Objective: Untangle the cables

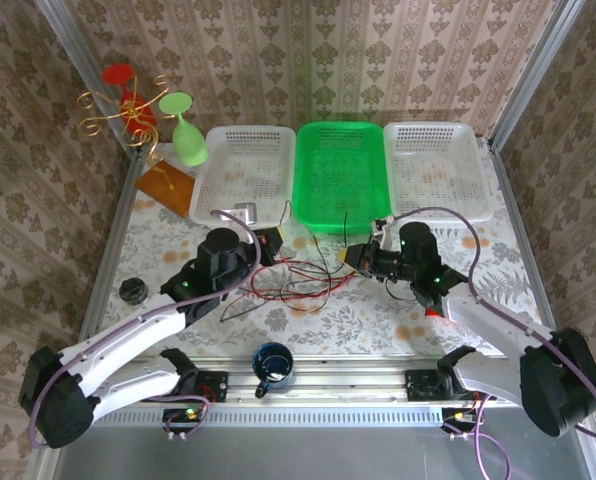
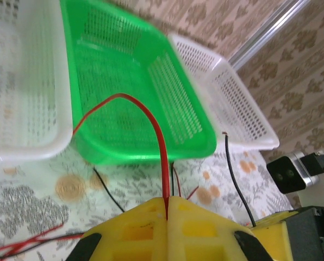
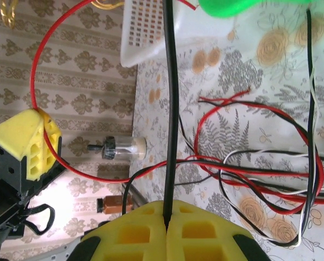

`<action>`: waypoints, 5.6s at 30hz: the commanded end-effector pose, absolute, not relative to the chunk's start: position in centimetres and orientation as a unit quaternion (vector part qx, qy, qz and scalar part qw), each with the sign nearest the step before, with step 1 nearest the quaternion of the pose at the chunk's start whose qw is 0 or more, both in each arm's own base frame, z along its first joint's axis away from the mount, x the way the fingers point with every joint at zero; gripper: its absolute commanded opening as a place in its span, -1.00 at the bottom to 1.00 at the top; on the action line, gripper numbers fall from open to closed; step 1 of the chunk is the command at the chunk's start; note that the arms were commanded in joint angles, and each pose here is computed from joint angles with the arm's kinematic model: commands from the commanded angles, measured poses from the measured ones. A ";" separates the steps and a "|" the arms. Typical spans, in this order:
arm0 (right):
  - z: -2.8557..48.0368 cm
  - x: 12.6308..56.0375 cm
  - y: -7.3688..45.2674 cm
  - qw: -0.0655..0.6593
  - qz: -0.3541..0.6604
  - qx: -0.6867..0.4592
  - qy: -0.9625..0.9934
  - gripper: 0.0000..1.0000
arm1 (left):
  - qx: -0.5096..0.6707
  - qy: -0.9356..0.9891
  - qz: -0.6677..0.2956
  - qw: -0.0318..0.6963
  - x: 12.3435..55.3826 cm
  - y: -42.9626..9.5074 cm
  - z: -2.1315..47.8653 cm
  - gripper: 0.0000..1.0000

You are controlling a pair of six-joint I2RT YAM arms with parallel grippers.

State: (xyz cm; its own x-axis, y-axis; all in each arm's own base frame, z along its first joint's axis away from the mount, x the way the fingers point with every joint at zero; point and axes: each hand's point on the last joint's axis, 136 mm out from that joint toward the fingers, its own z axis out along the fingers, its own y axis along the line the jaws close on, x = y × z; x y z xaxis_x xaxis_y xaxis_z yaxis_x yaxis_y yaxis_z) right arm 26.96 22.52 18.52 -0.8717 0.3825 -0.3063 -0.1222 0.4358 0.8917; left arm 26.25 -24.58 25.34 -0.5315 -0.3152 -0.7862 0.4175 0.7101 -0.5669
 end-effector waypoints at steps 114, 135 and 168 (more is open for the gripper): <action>47.7 30.3 5.3 0.686 0.062 -0.023 0.725 -1.00 | 0.095 0.942 -0.185 0.264 55.2 -23.0 5.4 -1.00; 44.4 34.5 3.9 0.621 0.053 0.046 0.781 -1.00 | 0.167 0.892 -0.131 0.399 55.5 -21.9 21.2 0.64; 21.4 54.5 -4.8 0.398 -0.096 0.124 0.904 -1.00 | 0.169 0.888 -0.209 0.373 37.2 -25.7 21.2 0.67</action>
State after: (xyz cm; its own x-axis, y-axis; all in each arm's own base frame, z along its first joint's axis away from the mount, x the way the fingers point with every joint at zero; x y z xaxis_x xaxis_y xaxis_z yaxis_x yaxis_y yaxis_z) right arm 53.96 -4.88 27.17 -0.5465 0.0578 -0.8354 0.2723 0.9557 -0.1121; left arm 37.14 -26.19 19.62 -0.6842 0.2146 -0.6970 0.4914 0.8419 -0.2231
